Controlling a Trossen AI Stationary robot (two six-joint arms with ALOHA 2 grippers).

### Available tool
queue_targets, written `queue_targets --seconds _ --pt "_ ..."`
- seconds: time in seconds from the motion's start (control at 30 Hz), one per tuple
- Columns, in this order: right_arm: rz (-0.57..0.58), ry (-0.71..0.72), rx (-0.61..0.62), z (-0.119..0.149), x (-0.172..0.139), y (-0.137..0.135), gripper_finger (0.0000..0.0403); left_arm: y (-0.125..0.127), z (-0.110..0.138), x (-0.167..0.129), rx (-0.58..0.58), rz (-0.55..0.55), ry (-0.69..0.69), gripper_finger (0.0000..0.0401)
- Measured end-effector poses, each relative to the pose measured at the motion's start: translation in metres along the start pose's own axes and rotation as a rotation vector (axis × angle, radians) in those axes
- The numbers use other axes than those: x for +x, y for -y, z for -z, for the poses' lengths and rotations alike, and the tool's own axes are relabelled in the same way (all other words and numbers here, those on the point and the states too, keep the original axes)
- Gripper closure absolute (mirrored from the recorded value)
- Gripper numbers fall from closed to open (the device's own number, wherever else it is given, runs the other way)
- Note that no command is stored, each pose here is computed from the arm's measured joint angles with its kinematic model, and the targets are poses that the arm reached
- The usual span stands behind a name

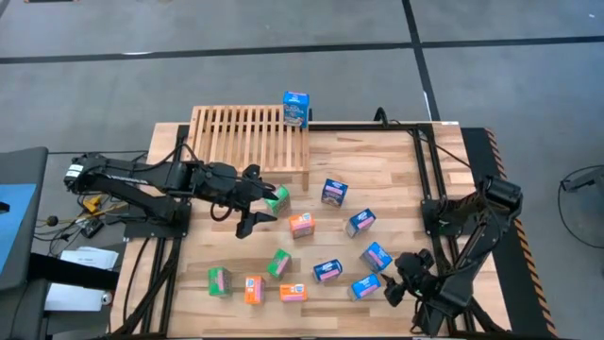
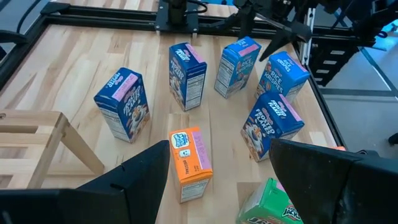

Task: Stack cereal on shelf
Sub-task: Put the top light blue cereal box on the shelf aligned with the other light blue cereal box

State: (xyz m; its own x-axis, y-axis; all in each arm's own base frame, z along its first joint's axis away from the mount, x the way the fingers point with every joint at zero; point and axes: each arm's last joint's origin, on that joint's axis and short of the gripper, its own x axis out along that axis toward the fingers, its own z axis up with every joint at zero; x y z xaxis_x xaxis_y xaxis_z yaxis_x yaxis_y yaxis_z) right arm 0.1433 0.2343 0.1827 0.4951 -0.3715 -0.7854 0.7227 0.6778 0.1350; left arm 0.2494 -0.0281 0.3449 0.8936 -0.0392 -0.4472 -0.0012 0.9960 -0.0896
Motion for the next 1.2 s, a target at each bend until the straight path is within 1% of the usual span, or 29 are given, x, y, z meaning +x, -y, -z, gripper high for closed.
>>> queue_targets --seconds 0.13,0.23,0.33,0.53,0.63,0.7,0.8,1.03,1.13,1.2 --pt "-0.037 -0.018 0.032 0.002 0.000 -0.004 0.0066 0.000 0.000 0.000 0.000 0.000 0.000 0.0137" --pt "0.010 0.007 0.018 0.000 0.007 -0.004 0.0066 0.000 0.000 0.000 0.015 0.000 -0.001 0.0137" --pt "0.052 0.031 0.005 -0.007 0.012 -0.002 0.0066 0.000 0.000 0.000 0.025 0.000 -0.001 0.0137" --pt "0.074 0.066 -0.025 -0.019 0.021 -0.005 0.0067 0.000 0.000 0.000 0.022 0.000 -0.002 0.0137" --pt "0.086 0.066 -0.034 -0.025 0.026 -0.007 0.0076 0.000 0.000 0.000 0.021 0.000 -0.005 0.0137" --pt "0.088 0.065 -0.024 -0.027 0.028 -0.008 0.0091 0.000 0.001 0.000 0.021 -0.001 -0.010 0.0137" --pt "0.082 0.060 -0.018 -0.027 0.028 -0.009 0.0124 0.000 0.002 0.000 0.021 -0.001 -0.017 0.0137" --pt "0.078 0.055 -0.024 -0.026 0.028 -0.009 0.0225 0.000 0.000 0.000 0.018 0.007 -0.001 0.0137" --pt "0.071 0.051 -0.048 -0.028 0.025 -0.009 0.0254 0.002 -0.003 0.000 0.006 0.060 0.027 0.0137" --pt "0.060 0.049 -0.052 -0.032 0.021 -0.008 0.0259 0.004 -0.008 -0.001 -0.006 0.113 0.071 0.0137"
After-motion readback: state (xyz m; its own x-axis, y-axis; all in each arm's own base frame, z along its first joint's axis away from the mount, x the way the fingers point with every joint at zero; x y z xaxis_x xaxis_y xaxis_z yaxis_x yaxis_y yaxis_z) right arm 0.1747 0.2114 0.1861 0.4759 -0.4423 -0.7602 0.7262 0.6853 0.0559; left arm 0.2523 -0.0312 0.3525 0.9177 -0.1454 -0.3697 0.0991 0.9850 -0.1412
